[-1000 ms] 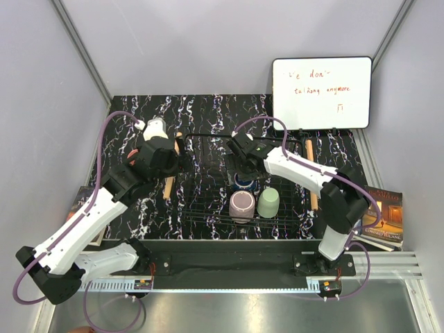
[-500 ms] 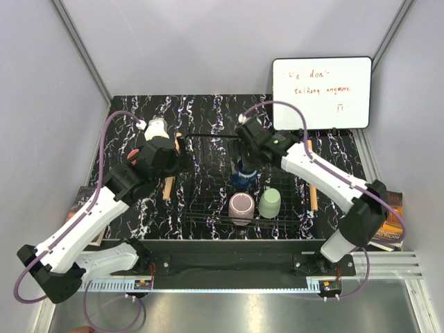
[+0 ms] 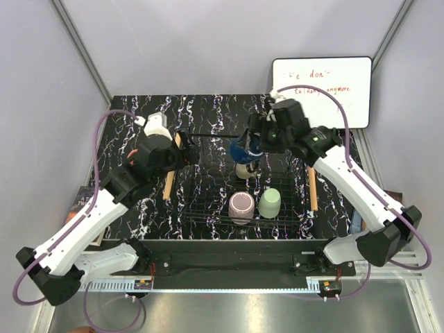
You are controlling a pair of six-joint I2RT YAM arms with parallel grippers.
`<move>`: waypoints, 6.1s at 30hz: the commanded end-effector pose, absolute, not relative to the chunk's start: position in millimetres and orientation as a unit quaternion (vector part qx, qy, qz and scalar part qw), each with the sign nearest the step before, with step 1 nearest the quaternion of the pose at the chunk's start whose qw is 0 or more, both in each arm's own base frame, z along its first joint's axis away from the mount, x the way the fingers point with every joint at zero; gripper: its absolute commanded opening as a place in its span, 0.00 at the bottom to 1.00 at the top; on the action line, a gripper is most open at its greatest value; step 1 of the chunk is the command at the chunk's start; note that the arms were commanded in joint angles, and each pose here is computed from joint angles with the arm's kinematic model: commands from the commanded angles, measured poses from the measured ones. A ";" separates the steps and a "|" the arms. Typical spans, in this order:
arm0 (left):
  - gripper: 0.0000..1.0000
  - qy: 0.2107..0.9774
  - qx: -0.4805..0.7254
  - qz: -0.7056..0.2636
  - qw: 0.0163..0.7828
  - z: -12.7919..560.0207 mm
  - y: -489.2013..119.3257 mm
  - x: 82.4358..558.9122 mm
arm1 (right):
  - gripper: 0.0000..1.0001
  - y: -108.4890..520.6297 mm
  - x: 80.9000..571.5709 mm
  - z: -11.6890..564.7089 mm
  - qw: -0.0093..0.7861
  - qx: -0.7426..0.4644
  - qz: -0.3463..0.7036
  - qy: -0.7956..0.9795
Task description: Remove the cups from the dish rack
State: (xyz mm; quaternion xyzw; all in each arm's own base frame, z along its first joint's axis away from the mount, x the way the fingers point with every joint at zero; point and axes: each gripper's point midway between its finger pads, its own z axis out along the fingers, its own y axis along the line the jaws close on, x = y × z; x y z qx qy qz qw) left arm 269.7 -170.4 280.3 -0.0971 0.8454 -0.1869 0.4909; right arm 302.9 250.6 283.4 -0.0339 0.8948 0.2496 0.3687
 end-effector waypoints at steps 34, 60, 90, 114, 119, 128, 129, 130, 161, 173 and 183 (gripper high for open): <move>0.73 0.629 0.039 -0.605 0.486 407.8 -288.4 246.0 | 0.00 304.7 270.0 380.8 0.237 -0.051 0.738 0.629; 0.00 0.698 0.064 -0.501 0.508 381.0 -282.0 259.4 | 1.00 314.2 277.3 357.3 0.247 -0.047 0.692 0.677; 0.00 0.795 -0.069 -0.144 0.585 394.3 -153.8 388.6 | 1.00 218.7 321.0 334.3 0.431 0.073 0.363 0.823; 0.00 0.890 -0.096 -0.018 0.445 248.3 -105.1 543.4 | 0.99 208.9 309.3 271.7 0.364 0.078 0.305 0.877; 0.00 0.897 -0.092 -0.062 0.427 218.9 -129.6 569.0 | 0.99 207.3 304.7 262.4 0.348 0.085 0.300 0.884; 0.00 0.914 -0.102 -0.037 0.392 161.5 -130.2 582.8 | 0.99 201.0 301.0 255.0 0.340 0.088 0.282 0.893; 0.00 0.915 -0.105 -0.034 0.388 157.4 -129.4 582.3 | 0.99 201.4 301.2 255.5 0.340 0.087 0.282 0.893; 0.00 0.917 -0.108 -0.031 0.382 150.4 -129.5 581.2 | 0.99 201.1 301.3 253.5 0.338 0.087 0.280 0.894; 0.17 0.939 -0.136 0.017 0.315 96.7 -104.6 562.8 | 1.00 199.2 301.2 244.8 0.333 0.093 0.272 0.898; 0.41 0.934 -0.138 0.014 0.330 118.4 -102.0 559.1 | 1.00 198.4 298.6 248.2 0.339 0.091 0.277 0.894; 0.72 0.907 -0.152 0.006 0.392 180.2 -96.7 562.9 | 1.00 196.8 297.8 253.5 0.350 0.082 0.277 0.891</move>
